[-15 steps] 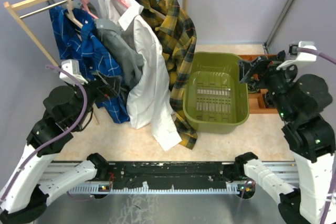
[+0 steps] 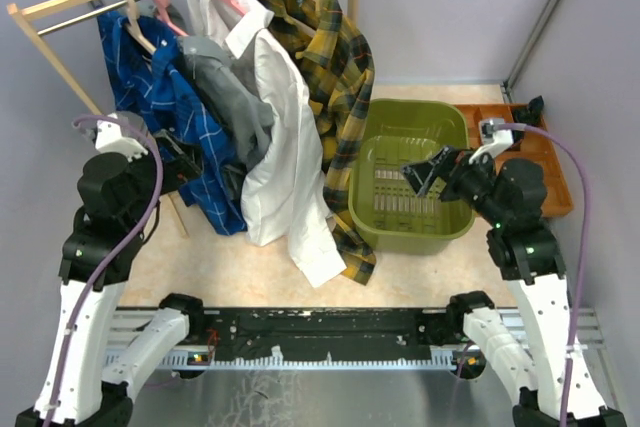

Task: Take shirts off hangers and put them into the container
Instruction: Move the bin to the center of the board.

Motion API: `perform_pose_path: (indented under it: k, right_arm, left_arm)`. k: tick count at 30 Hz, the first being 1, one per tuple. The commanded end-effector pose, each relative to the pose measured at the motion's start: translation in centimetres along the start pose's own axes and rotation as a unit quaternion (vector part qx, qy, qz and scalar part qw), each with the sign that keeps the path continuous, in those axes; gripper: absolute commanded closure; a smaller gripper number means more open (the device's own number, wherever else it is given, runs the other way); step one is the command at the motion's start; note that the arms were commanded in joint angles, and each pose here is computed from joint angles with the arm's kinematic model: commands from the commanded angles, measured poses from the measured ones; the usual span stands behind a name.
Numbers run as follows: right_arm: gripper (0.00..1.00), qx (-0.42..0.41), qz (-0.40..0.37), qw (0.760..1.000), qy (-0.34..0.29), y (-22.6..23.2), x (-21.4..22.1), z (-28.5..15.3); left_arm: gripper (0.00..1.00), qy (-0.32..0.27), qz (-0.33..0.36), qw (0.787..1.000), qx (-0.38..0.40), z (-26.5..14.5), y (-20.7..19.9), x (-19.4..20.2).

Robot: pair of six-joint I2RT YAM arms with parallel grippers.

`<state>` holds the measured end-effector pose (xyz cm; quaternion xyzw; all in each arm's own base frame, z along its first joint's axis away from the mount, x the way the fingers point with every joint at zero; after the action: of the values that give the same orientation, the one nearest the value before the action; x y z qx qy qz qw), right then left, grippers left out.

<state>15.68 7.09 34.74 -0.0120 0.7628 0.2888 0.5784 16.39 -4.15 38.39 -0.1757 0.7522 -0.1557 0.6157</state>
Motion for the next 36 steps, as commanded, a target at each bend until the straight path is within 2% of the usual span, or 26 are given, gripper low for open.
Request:
perform_pose_path:
  k: [1, 3, 5, 13, 19, 24, 27, 33, 36]
  right_arm:
    - [0.01, -0.149, 0.035, 0.988, 0.033, 1.8, 1.0, 0.2]
    - [0.01, -0.154, 0.039, 0.984, 0.074, 1.3, 2.3, 0.4]
    - [0.01, -0.127, 0.05, 0.984, 0.114, 0.4, 3.6, 0.6]
    - [0.01, 0.041, 0.049, 0.979, 0.192, -3.9, 6.5, 2.3]
    - [0.01, 0.119, 0.046, 0.972, 0.196, -6.6, 8.7, 3.7]
    - [0.01, 0.184, 0.052, 0.963, 0.189, -8.5, 10.2, 4.3]
    - [0.01, 0.206, 0.046, 0.959, 0.19, -9.1, 10.7, 4.2]
    - [0.01, 0.291, 0.023, 0.94, 0.178, -10.5, 10.8, 3.1]
    - [0.01, 0.295, 0.012, 0.942, 0.16, -10.3, 10.1, 2.7]
  left_arm:
    - [0.01, 0.06, 0.008, 0.998, 0.01, 0.1, 1.3, 2.3]
    - [0.01, 0.075, 0.008, 0.997, 0.01, 0.1, 1.9, 3.2]
    - [0.01, 0.083, 0.009, 0.996, 0.019, 0.1, 2.4, 4.0]
    - [0.01, 0.13, 0.029, 0.99, 0.04, 1.2, 3.9, 7.4]
    - [0.01, 0.147, 0.041, 0.988, 0.04, 2.7, 5.1, 9.7]
    - [0.01, 0.156, 0.024, 0.987, 0.029, 3.5, 6.3, 12.3]
    - [0.01, 0.158, 0.028, 0.986, 0.049, 3.6, 6.2, 12.6]
    - [0.01, 0.159, 0.027, 0.986, 0.03, 4.0, 6.6, 12.8]
    - [0.01, 0.164, 0.027, 0.986, 0.03, 4.1, 6.6, 12.9]
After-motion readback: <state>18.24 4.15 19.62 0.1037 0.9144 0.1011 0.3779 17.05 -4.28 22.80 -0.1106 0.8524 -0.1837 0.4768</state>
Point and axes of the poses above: each gripper's point midway between its finger pads, its own z axis out along the fingers, its own y axis along the line the jaws close on, x = y × z, the point moved 9 cm from there along -z, back along the fingers, and after that the axes turned 3 degrees about -z, right-handed, at the moved point
